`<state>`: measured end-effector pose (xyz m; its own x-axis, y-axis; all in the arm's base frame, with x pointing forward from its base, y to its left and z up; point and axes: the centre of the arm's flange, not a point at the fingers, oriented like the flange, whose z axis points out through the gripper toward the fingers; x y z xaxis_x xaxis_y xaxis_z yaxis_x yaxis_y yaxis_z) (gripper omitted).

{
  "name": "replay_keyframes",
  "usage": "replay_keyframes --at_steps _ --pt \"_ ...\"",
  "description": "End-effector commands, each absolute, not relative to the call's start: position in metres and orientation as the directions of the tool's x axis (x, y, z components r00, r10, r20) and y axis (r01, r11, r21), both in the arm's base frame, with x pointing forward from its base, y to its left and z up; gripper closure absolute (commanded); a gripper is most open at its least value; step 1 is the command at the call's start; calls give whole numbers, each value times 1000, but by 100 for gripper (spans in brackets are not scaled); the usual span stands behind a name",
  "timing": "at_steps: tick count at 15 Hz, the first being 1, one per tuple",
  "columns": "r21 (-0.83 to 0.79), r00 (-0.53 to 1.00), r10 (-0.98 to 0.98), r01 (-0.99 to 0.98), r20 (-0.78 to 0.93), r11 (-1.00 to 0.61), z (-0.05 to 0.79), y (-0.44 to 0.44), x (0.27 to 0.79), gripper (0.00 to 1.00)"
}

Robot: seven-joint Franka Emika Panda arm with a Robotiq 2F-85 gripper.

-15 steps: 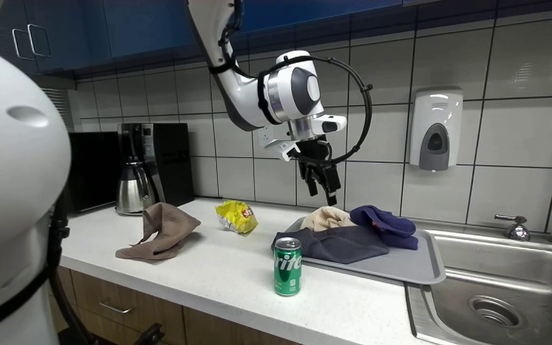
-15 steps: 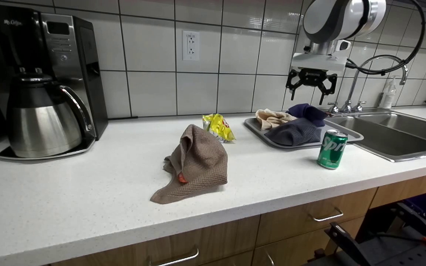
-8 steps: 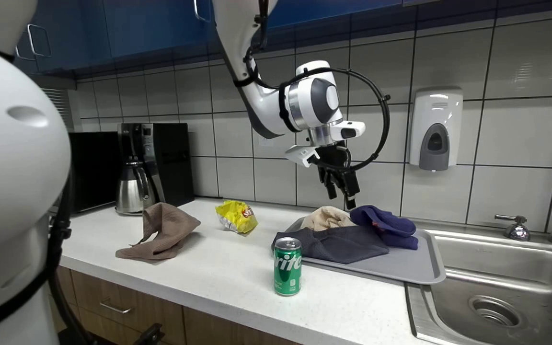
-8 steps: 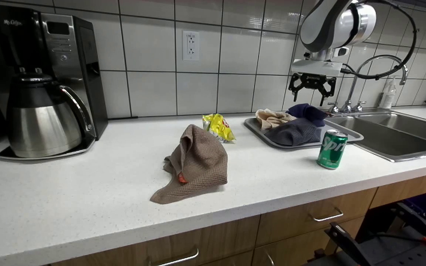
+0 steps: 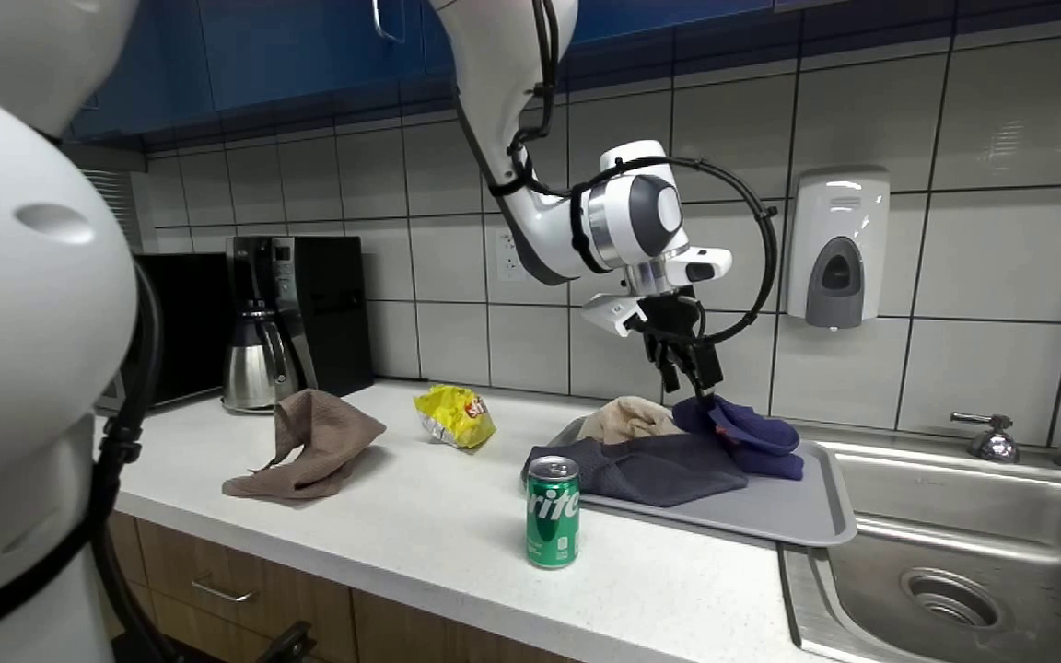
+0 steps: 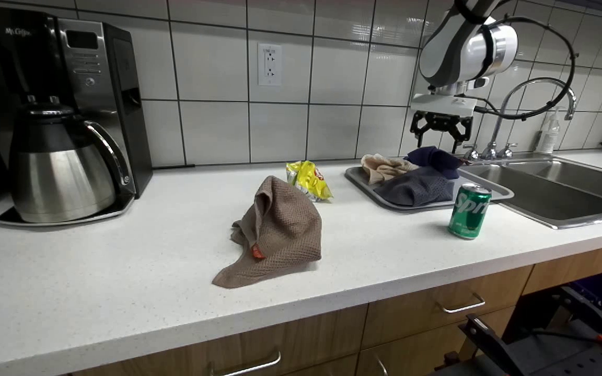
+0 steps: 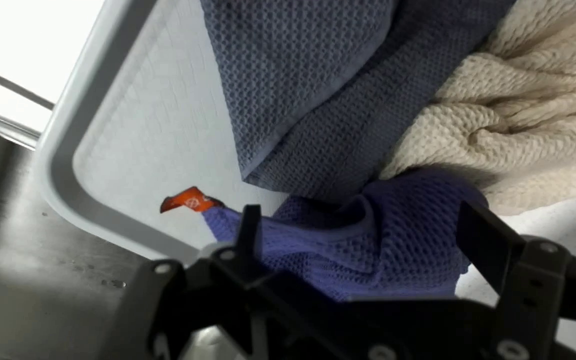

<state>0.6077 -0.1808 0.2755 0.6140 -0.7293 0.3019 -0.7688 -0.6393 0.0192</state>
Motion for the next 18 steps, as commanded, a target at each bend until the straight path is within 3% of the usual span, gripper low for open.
replay_keyframes --at_steps 1,15,16,17,18 --pt "24 593 -739 -785 319 -619 267 -194 635 0" --pt "34 550 -762 -817 340 -575 228 -221 681 0" --pt "35 549 -764 -819 338 -573 224 -222 682 25" --pt "35 547 -766 -821 336 -571 222 -224 683 26" --pt "36 546 -769 -822 333 -568 219 -225 683 35"
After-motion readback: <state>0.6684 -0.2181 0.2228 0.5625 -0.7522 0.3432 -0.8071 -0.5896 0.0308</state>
